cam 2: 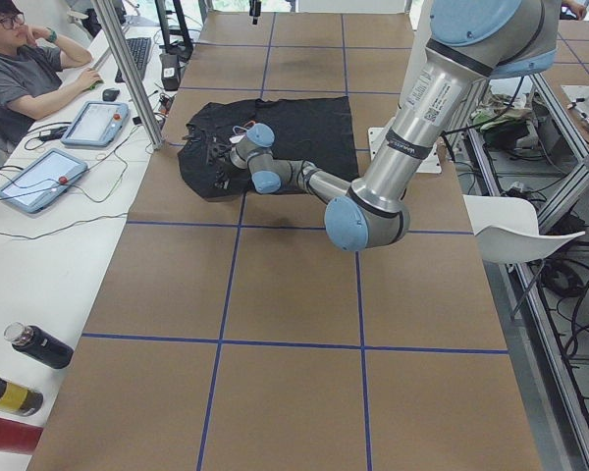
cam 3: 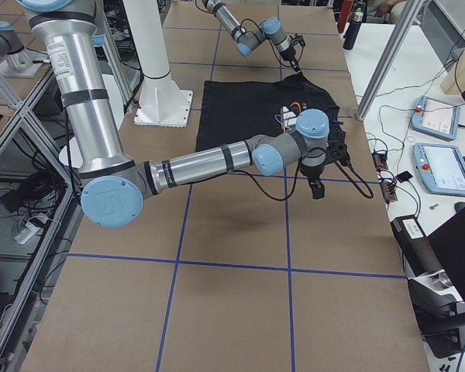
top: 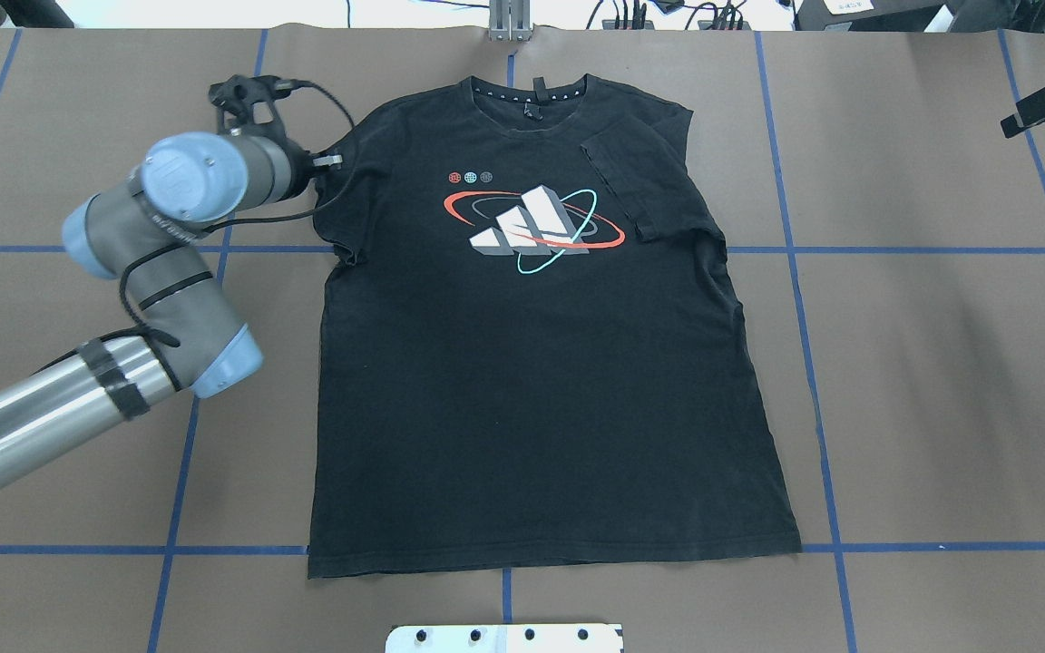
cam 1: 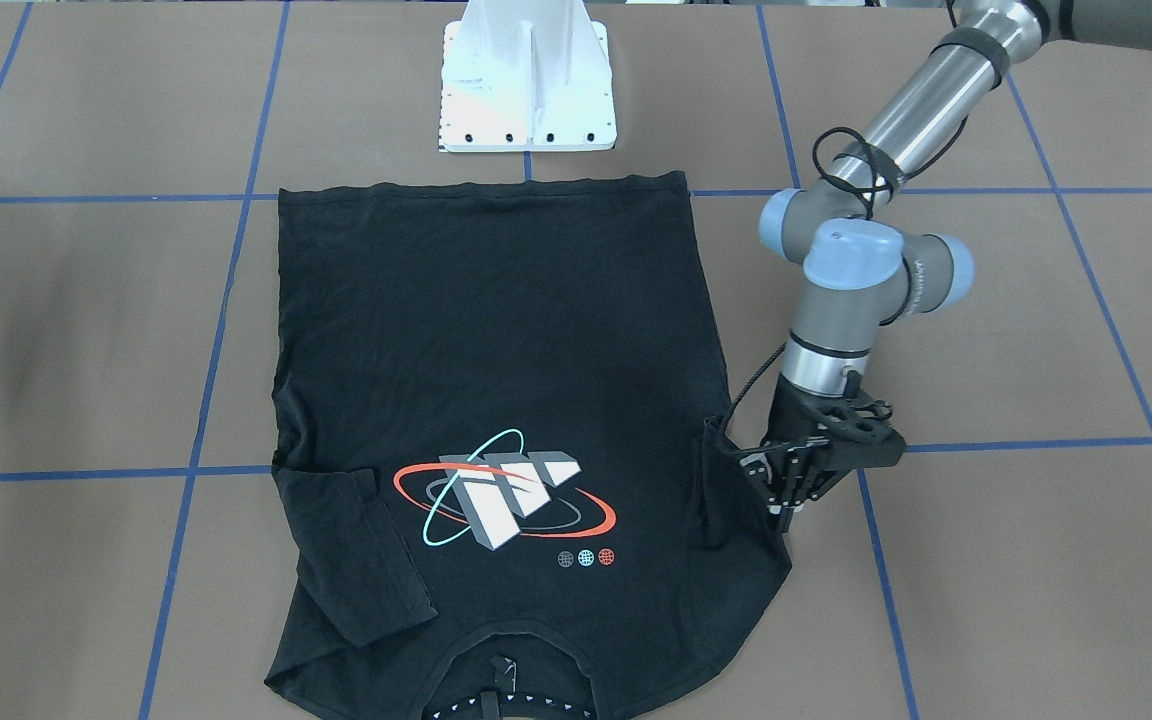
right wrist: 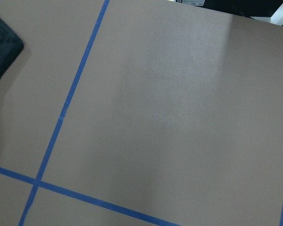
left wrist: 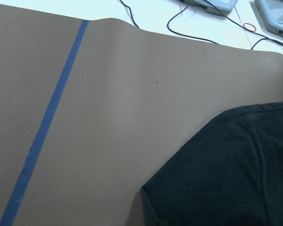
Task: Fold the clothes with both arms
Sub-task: 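Fold the sleeve nearest the left gripper inward while the right arm withdraws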
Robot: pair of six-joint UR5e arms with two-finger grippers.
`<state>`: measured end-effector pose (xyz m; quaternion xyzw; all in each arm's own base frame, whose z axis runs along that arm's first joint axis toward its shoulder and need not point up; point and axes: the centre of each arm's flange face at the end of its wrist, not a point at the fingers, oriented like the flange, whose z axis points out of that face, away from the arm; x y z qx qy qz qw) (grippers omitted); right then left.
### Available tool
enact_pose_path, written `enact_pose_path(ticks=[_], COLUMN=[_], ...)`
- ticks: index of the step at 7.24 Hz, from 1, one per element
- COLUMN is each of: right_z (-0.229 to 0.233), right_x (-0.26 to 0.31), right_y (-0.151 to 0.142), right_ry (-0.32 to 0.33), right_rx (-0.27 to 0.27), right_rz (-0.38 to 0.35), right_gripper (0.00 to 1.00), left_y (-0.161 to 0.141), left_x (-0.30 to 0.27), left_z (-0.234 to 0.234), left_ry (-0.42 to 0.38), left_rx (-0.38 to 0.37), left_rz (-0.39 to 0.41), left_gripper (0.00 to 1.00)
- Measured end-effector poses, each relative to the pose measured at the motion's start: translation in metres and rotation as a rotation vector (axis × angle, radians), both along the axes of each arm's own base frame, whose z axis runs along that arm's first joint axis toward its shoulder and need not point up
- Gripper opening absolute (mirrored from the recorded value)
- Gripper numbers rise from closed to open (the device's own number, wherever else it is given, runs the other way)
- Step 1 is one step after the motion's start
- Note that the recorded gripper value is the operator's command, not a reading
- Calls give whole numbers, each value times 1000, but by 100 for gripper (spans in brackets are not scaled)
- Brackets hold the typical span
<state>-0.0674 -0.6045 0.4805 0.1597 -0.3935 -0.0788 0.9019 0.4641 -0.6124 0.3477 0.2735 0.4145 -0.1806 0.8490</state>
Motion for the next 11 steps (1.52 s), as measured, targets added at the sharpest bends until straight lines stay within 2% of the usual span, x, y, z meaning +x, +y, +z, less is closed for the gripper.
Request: enact_pose_path(ticks=[3, 7, 8, 9, 11], right_z=[-1, -2, -3, -3, -4], right_x=[0, 0, 0, 0, -1], right_y=[1, 1, 1, 1, 1], right_ry=[-3, -7, -7, -8, -9], right_rx=[-5, -13, -13, -13, -12], right_rz=[6, 14, 15, 15, 16], right_gripper=[100, 100, 100, 100, 100], left_y=[-19, -19, -15, -12, -4], left_x=[25, 69, 75, 79, 78], left_z=[-79, -114, -120, -125, -141], left_ry=[-46, -53, -47, -41, -27], left_rx=[-50, -66, -63, -56, -21], left_rz=[-4, -16, -10, -3, 25], left_gripper=[0, 0, 63, 100, 100])
